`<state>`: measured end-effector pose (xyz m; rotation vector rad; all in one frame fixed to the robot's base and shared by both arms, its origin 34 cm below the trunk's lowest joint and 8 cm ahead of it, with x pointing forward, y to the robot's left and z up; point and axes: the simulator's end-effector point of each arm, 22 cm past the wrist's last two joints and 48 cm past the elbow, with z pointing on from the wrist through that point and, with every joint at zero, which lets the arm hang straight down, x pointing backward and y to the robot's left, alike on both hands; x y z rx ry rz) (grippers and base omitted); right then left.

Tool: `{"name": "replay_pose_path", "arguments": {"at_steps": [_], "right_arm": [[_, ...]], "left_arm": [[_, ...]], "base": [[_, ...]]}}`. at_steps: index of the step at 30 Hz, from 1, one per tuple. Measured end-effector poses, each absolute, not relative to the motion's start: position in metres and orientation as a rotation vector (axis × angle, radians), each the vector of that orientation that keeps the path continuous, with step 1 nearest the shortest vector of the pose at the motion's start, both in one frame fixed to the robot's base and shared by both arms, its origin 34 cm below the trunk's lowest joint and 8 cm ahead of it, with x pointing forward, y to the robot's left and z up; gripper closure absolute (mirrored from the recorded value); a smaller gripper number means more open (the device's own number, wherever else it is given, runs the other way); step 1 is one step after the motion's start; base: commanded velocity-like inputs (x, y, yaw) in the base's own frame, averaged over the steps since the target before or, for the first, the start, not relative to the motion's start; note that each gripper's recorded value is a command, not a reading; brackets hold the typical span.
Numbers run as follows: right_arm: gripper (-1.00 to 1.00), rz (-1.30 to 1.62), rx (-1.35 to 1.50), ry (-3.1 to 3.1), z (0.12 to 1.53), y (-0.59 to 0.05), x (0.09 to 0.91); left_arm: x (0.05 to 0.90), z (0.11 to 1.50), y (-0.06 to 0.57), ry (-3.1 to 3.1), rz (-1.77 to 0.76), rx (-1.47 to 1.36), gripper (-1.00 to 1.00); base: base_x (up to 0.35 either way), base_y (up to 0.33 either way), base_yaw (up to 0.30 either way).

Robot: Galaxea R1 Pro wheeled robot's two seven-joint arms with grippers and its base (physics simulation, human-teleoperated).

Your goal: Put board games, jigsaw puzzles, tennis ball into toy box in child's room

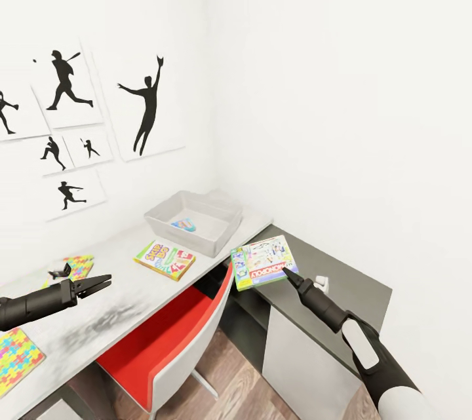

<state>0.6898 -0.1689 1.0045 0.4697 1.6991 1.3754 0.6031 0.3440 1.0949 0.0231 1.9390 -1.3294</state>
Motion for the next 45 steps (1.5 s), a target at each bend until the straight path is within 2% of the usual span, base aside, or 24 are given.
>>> {"name": "replay_pose_path", "arguments": {"at_steps": [9, 26, 45], "right_arm": [[1.00, 1.375, 0.470, 1.700, 1.0044, -0.1689, 0.6899], [1.00, 1.374, 0.468, 1.700, 1.0045, -0.1687, 0.6896], [1.00, 1.374, 0.468, 1.700, 1.0044, -0.1688, 0.6897]], "left_arm": [[0.6031, 1.0949, 0.3441, 1.939, -1.329, 0.023, -1.00], [0.6027, 1.0952, 0.3440, 1.938, -1.329, 0.023, -1.00], [0.6031, 1.0950, 0.3433, 1.937, -1.331, 0.024, -1.00]], "base": [[0.000, 0.000, 0.041], [0.184, -0.028, 0.262], [0.276, -0.015, 0.014]]}}
